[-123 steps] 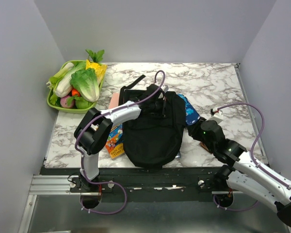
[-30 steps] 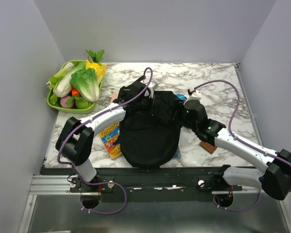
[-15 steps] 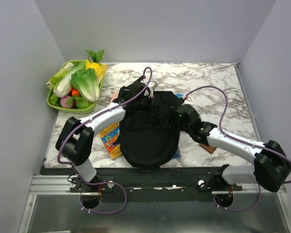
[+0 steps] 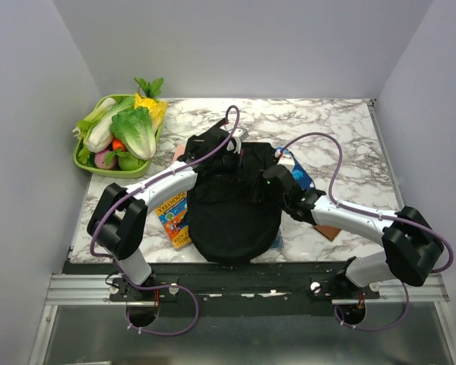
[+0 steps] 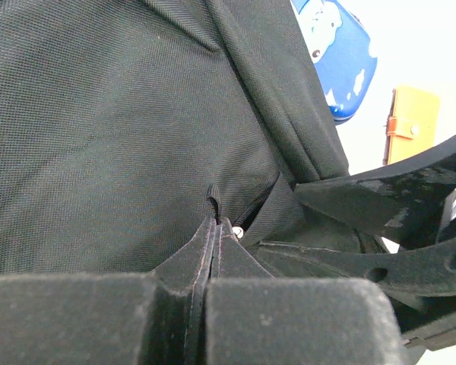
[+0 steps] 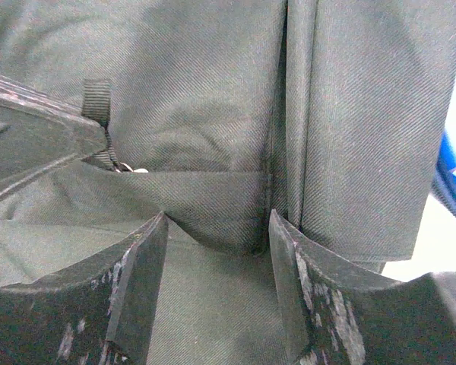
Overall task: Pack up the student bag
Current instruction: Unzip the student bag at the center of the board.
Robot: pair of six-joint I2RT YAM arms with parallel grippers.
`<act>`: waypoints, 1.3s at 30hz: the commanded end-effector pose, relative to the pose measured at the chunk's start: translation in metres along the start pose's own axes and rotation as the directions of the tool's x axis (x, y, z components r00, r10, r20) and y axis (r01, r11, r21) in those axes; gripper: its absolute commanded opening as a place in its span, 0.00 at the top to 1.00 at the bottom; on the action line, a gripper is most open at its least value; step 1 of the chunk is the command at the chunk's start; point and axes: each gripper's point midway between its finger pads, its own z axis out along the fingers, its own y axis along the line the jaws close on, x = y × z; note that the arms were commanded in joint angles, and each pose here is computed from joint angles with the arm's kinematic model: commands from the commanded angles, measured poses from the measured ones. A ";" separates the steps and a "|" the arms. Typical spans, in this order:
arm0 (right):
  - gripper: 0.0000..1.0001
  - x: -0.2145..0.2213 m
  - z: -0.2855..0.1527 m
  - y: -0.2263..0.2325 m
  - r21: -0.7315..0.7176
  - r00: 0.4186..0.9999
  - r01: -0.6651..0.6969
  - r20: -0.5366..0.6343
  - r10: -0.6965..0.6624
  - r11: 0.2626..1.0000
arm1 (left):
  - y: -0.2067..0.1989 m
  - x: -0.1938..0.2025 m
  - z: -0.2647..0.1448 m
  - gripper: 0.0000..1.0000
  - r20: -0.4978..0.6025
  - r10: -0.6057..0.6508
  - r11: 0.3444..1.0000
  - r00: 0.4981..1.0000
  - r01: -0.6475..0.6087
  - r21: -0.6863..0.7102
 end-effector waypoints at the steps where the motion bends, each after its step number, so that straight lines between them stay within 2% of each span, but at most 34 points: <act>1: 0.36 -0.025 -0.004 -0.009 0.106 0.989 0.108 0.093 -0.118 0.988 | -0.010 -0.012 -0.007 1.00 0.033 0.012 0.999 0.999 -0.013 0.033; 6: 0.36 -0.024 0.001 -0.015 0.147 0.980 0.166 0.089 -0.181 0.975 | -0.010 -0.011 -0.005 1.00 0.028 0.011 0.999 1.000 -0.012 0.038; 12: 0.44 -0.008 0.014 -0.010 0.110 0.985 0.157 0.049 -0.163 0.981 | -0.012 -0.013 -0.006 1.00 0.031 0.012 0.999 0.999 -0.014 0.041; 18: 0.67 -0.006 0.018 -0.006 0.090 0.987 0.148 0.055 -0.153 0.985 | -0.010 -0.011 -0.005 1.00 0.027 0.015 0.999 1.000 -0.016 0.038; 19: 0.79 -0.008 0.017 -0.006 0.092 0.987 0.147 0.060 -0.152 0.985 | -0.010 -0.011 -0.005 1.00 0.026 0.015 0.999 1.000 -0.016 0.036; 22: 0.99 -0.015 0.009 -0.007 0.092 0.985 0.143 0.085 -0.150 0.985 | -0.003 -0.009 -0.006 1.00 0.022 0.032 0.999 0.999 -0.032 0.010; 25: 0.99 -0.022 0.000 -0.013 0.112 0.982 0.144 0.107 -0.156 0.983 | 0.010 -0.006 -0.010 1.00 0.004 0.039 0.999 0.999 -0.039 -0.025; 28: 0.99 -0.019 -0.004 -0.024 0.151 0.981 0.146 0.102 -0.163 0.978 | 0.042 -0.009 -0.021 1.00 -0.016 -0.004 0.998 1.000 0.003 -0.068; 30: 0.99 -0.012 -0.004 -0.032 0.168 0.983 0.142 0.093 -0.159 0.976 | 0.072 -0.010 -0.036 1.00 -0.017 -0.042 0.992 0.999 0.040 -0.123; 33: 0.99 -0.006 -0.005 -0.038 0.176 0.986 0.122 0.090 -0.139 0.977 | 0.102 -0.008 -0.062 1.00 -0.012 -0.037 0.983 0.999 0.034 -0.181; 39: 0.99 0.001 0.000 -0.040 0.184 0.987 0.122 0.076 -0.138 0.975 | 0.121 0.008 -0.099 1.00 -0.033 0.010 0.972 0.999 -0.018 -0.235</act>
